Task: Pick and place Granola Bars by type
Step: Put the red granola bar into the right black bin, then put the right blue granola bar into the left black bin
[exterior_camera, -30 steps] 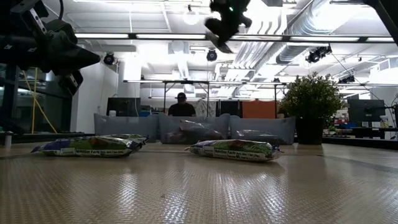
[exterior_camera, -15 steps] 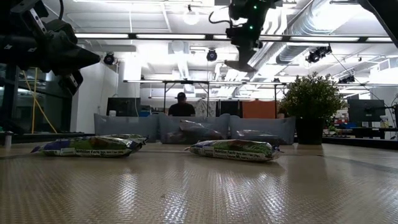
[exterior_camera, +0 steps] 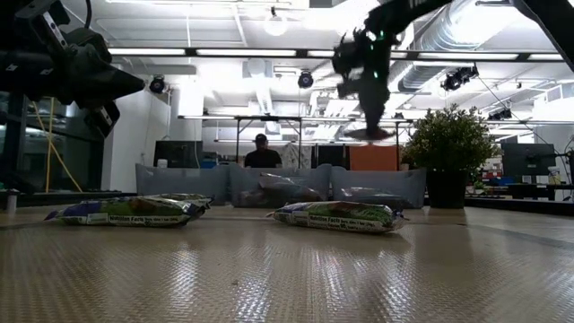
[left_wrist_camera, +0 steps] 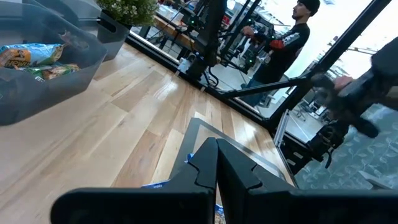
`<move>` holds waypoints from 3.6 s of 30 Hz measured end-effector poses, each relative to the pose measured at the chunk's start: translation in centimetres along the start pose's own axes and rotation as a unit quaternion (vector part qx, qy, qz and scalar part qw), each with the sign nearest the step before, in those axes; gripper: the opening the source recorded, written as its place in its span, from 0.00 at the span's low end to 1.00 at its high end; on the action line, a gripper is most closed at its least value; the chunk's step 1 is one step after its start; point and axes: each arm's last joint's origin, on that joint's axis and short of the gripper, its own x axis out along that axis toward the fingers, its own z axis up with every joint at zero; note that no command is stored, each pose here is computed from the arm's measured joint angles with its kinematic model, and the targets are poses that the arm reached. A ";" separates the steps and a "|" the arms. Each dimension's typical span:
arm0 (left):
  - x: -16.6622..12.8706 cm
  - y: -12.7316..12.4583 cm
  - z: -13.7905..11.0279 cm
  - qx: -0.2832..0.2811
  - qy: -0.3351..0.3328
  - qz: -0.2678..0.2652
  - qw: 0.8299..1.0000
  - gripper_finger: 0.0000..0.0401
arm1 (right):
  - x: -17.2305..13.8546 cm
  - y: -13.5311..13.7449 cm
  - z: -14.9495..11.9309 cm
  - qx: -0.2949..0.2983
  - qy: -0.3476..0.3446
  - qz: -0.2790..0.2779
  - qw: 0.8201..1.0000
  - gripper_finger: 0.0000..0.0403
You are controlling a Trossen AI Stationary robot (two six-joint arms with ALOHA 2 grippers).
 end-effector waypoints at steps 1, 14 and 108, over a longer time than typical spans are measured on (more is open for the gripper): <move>0.0 0.0 0.0 0.000 0.000 0.000 1.000 0.00 | 0.9 0.2 -0.2 -0.004 0.009 0.005 1.000 0.06; 0.0 0.0 0.0 0.000 0.000 0.000 1.000 0.00 | 9.2 4.0 -2.6 -0.062 0.056 0.040 0.996 0.06; 0.0 0.0 0.0 0.000 0.000 0.000 1.000 0.00 | -9.9 33.7 -1.0 0.127 -0.276 0.347 0.887 0.31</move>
